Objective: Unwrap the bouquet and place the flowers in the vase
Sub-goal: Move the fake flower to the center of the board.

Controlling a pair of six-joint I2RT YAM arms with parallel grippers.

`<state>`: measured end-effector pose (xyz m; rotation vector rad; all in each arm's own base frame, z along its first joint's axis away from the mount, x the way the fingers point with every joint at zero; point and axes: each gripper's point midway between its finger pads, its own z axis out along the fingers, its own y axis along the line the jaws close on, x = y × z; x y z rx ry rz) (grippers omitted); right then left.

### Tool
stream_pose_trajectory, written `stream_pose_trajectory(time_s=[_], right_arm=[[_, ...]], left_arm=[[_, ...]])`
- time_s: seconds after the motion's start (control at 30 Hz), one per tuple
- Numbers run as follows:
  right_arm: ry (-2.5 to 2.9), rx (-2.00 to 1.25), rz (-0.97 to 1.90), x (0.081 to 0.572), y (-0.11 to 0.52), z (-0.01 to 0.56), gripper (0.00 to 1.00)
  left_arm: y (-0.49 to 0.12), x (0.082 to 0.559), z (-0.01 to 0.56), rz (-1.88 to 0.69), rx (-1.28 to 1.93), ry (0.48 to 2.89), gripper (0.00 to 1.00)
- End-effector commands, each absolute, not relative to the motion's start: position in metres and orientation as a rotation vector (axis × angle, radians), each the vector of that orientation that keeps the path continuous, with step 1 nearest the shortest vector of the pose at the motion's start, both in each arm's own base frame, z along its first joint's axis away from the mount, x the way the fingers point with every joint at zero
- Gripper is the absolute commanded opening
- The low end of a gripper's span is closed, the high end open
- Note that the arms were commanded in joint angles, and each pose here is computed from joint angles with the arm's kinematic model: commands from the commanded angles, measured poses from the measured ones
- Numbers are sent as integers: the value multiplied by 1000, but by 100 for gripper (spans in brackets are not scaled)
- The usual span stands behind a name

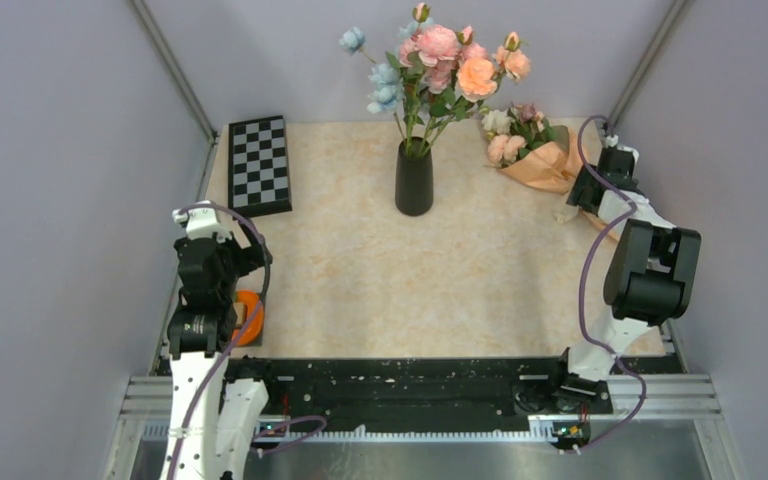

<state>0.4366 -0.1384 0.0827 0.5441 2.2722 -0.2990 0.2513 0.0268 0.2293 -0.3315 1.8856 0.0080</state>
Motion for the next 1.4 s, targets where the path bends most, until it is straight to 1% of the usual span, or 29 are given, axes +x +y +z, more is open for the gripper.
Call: stream_pose_trajectory(time_s=[0.0, 0.1, 0.2, 0.43, 0.5, 0.53, 0.7, 0.9, 1.1, 1.37], right_arm=[[2262, 539, -288, 434, -141, 80, 71], [2278, 533, -297, 433, -143, 76, 64], [2289, 536, -290, 433, -144, 73, 53], [2296, 517, -288, 430, -142, 73, 21], [2305, 518, -299, 428, -143, 72, 9], [2309, 520, -301, 428, -143, 72, 1], [2317, 497, -302, 427, -131, 79, 0], [2373, 476, -302, 422, -100, 79, 0], [2419, 436, -249, 419, -59, 79, 0], [2405, 367, -65, 428, 16, 95, 0]], left_arm=[[24, 257, 232, -2, -302, 1872, 99], [24, 257, 232, -1, -303, 1873, 99], [24, 257, 231, -1, -304, 1877, 99], [23, 259, 229, -4, -302, 1890, 99], [23, 260, 227, -3, -302, 1898, 99], [23, 260, 227, -3, -304, 1900, 99], [22, 260, 227, -8, -300, 1903, 99], [21, 260, 227, -15, -296, 1902, 99], [20, 261, 226, -23, -293, 1906, 99], [19, 262, 225, -28, -292, 1911, 99]])
